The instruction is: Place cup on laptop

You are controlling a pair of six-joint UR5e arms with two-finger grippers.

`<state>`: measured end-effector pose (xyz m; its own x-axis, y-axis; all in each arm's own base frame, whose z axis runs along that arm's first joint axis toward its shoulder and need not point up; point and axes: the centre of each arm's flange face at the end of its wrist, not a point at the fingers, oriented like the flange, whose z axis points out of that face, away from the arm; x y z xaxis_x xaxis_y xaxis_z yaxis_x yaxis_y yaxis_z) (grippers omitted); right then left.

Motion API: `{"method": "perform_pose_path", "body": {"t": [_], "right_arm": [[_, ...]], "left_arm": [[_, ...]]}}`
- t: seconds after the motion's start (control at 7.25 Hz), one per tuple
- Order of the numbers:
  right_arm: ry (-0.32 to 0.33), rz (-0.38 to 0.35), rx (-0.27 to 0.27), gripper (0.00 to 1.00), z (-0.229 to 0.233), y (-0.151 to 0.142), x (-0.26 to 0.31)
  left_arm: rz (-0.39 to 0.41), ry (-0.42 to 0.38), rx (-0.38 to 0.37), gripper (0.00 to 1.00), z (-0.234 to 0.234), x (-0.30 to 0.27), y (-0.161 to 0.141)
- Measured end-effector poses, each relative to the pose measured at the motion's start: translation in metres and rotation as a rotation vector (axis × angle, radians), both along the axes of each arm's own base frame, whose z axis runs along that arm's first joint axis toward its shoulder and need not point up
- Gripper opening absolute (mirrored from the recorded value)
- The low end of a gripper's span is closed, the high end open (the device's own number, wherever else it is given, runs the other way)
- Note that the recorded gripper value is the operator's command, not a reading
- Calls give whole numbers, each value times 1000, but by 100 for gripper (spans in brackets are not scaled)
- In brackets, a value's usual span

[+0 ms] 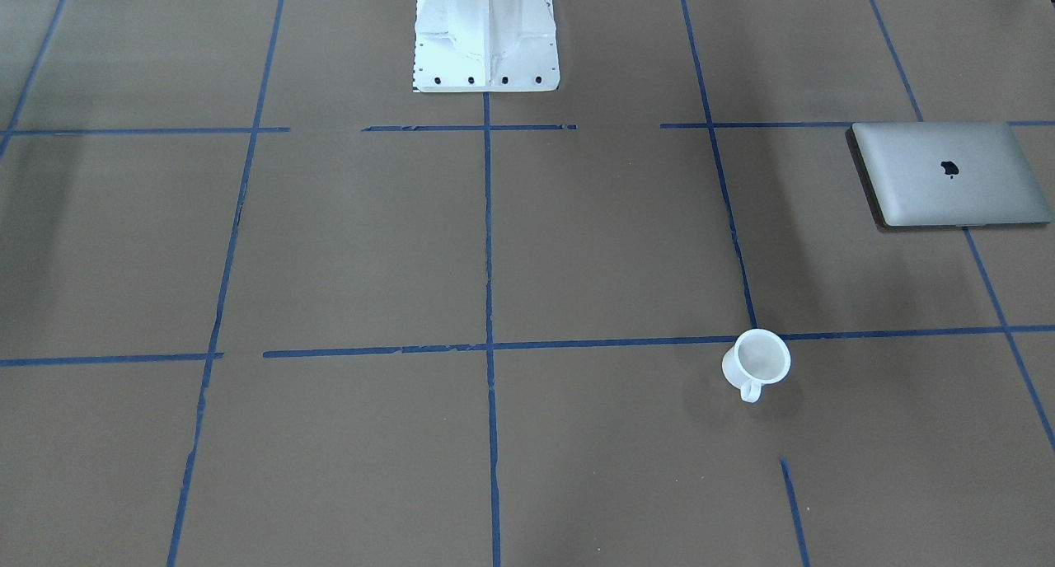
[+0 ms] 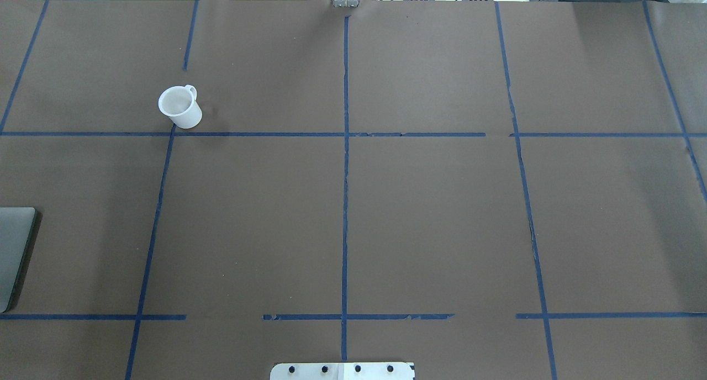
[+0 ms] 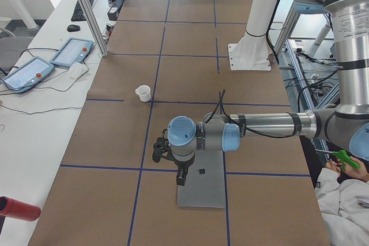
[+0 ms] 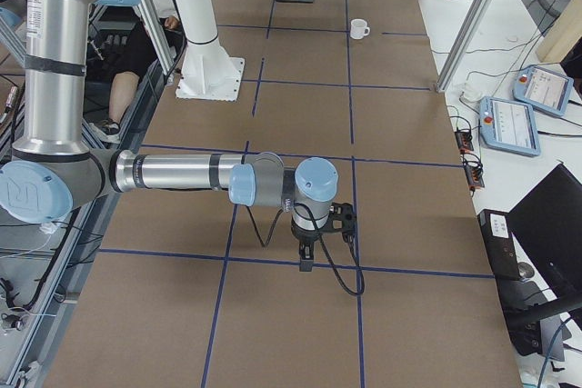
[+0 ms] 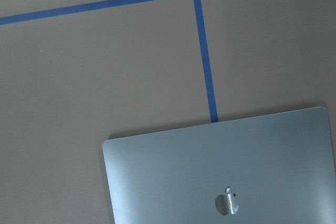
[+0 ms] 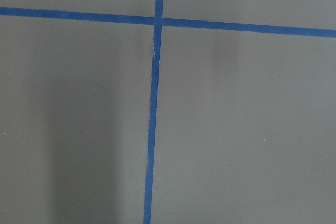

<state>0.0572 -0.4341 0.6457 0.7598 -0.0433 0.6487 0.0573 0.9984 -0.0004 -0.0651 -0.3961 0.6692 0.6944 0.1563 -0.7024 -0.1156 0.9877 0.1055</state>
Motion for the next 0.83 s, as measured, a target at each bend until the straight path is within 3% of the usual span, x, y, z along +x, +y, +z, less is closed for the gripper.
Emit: {"method": "perform_pose_path", "body": {"t": [0.55,0.83], "right_arm": [[1,-1,0,100,0,0,0],[1,0,0,100,0,0,0]], "left_arm": [[3,-5,23,100,-5,0,-5],[21,0,183,100,-31,8,-28]]}}
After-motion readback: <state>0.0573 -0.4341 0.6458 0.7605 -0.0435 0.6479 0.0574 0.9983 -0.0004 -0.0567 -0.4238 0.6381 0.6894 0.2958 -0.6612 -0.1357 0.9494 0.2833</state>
